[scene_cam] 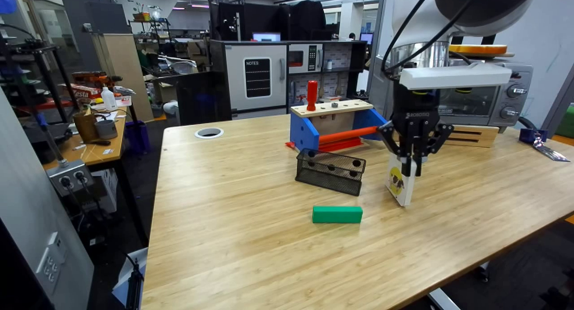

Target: Remove the small book from the object and put it on the table

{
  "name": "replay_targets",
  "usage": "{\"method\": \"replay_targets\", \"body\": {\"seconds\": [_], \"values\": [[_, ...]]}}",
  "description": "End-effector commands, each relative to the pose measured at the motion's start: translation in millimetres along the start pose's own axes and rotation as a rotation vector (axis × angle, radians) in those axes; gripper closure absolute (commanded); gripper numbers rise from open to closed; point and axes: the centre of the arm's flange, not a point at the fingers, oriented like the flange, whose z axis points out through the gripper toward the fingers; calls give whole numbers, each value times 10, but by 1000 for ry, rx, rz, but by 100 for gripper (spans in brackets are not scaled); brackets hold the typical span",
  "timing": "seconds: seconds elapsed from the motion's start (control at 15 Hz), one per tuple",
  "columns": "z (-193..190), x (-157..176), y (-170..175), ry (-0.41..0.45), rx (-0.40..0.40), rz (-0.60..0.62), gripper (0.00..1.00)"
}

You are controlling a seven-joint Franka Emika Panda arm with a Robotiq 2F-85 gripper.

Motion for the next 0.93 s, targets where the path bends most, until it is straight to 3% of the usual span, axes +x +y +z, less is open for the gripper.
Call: {"method": "replay_targets", "body": {"seconds": [0.0, 0.87], "values": [[148, 79, -19, -12, 14, -10, 96], [338, 131, -128, 23, 41, -13, 96]]}}
